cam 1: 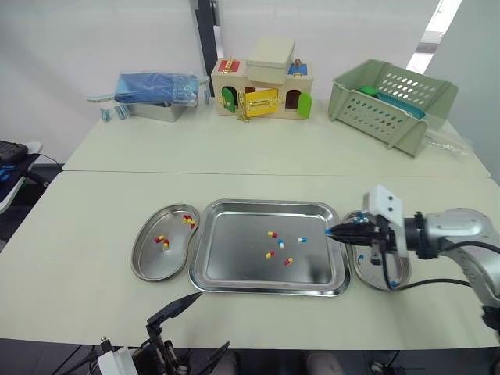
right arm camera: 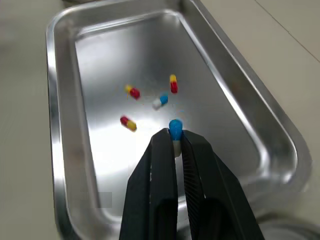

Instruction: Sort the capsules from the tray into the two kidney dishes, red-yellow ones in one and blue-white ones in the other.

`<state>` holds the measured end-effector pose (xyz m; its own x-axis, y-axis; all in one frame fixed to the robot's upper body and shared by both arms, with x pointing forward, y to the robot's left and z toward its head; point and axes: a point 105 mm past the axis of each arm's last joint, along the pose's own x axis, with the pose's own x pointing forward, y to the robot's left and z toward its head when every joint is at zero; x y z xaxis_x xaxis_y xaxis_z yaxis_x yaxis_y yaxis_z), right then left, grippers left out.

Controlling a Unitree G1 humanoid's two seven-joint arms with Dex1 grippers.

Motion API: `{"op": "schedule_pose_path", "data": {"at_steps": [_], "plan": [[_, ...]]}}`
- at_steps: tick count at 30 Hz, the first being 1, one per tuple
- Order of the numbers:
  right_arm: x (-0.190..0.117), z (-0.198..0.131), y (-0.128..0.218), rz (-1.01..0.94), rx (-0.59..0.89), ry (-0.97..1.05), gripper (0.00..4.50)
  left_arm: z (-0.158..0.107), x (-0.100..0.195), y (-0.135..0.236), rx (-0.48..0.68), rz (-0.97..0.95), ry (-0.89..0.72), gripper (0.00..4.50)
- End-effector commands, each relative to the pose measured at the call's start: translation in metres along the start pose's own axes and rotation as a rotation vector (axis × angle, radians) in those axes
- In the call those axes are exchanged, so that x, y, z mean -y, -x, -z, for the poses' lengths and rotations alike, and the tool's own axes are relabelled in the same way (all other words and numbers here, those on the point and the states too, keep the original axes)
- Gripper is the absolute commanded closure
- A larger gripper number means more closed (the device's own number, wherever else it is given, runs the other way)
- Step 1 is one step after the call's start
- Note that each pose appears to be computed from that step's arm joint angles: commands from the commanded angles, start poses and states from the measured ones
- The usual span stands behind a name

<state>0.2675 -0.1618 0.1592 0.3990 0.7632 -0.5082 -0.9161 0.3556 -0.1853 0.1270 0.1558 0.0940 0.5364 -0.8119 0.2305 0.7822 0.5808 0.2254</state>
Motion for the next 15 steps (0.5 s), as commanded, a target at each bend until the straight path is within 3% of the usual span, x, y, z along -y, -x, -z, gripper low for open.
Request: {"op": "schedule_pose_path", "data": {"at_steps": [1,6,15], "plan": [[0.001,0.006,0.022,0.038,-0.046,0.051,4.49,-0.004,0.005,-0.002,0.037,0.047,0.006,0.00],[0.008,0.038,0.035,0.107,-0.166,0.044,4.49,0.001,0.002,-0.002,0.039,0.077,0.011,0.00],[0.014,0.052,0.043,0.156,-0.202,0.008,4.49,0.007,0.001,-0.001,0.038,0.081,0.029,0.00]]}}
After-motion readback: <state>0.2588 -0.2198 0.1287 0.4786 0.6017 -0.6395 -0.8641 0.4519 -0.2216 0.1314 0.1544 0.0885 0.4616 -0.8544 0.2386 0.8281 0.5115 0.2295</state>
